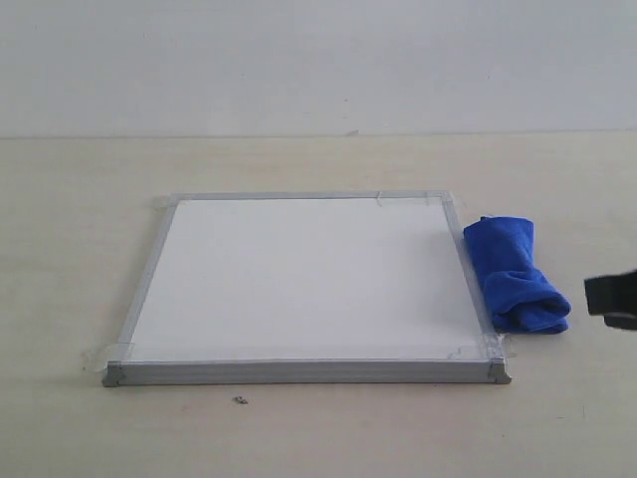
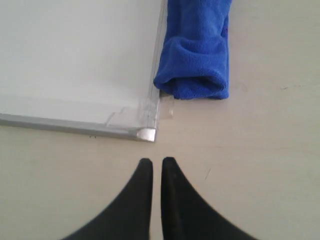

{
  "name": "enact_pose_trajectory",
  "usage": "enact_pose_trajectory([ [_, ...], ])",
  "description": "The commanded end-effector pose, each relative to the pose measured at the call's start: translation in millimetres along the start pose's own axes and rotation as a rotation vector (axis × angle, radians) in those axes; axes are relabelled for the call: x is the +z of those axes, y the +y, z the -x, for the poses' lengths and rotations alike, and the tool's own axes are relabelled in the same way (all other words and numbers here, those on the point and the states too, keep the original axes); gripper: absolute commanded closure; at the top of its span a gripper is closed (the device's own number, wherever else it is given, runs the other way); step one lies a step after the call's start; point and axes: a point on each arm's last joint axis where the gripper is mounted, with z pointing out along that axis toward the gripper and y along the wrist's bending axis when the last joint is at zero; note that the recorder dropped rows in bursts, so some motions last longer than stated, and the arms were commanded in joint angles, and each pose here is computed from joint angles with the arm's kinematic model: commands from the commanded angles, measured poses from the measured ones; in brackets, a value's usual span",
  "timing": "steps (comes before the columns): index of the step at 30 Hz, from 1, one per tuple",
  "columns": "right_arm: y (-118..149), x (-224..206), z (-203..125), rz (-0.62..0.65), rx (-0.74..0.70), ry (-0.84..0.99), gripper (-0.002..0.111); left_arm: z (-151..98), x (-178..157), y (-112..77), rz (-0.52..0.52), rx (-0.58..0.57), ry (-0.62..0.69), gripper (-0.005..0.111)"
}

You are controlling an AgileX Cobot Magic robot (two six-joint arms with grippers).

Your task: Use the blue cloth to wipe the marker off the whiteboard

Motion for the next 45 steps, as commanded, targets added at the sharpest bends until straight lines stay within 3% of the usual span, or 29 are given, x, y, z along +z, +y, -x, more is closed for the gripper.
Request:
enact_pose_trajectory([
  [1, 0, -13, -19, 0.012, 0.000, -0.009, 0.107, 0, 0, 0.3, 0.003, 0.002, -0.008, 0.102],
  [13, 5, -45, -25, 0.029, -0.044, -0.185, 0.107, 0, 0, 0.3, 0.003, 0.002, -0.008, 0.102],
  [19, 1, -52, -31, 0.003, -0.101, -0.401, 0.107, 0, 0, 0.3, 0.003, 0.002, -0.008, 0.102],
  [26, -13, -35, -64, -0.048, -0.104, -0.647, 0.107, 0, 0, 0.3, 0.003, 0.002, -0.008, 0.102],
  [38, -22, -21, -107, -0.100, -0.221, -0.790, 0.107, 0, 0, 0.3, 0.003, 0.002, -0.008, 0.102],
  [45, -19, -18, -124, -0.067, -0.271, -0.692, 0.107, 0, 0, 0.3, 0.003, 0.002, -0.008, 0.102],
])
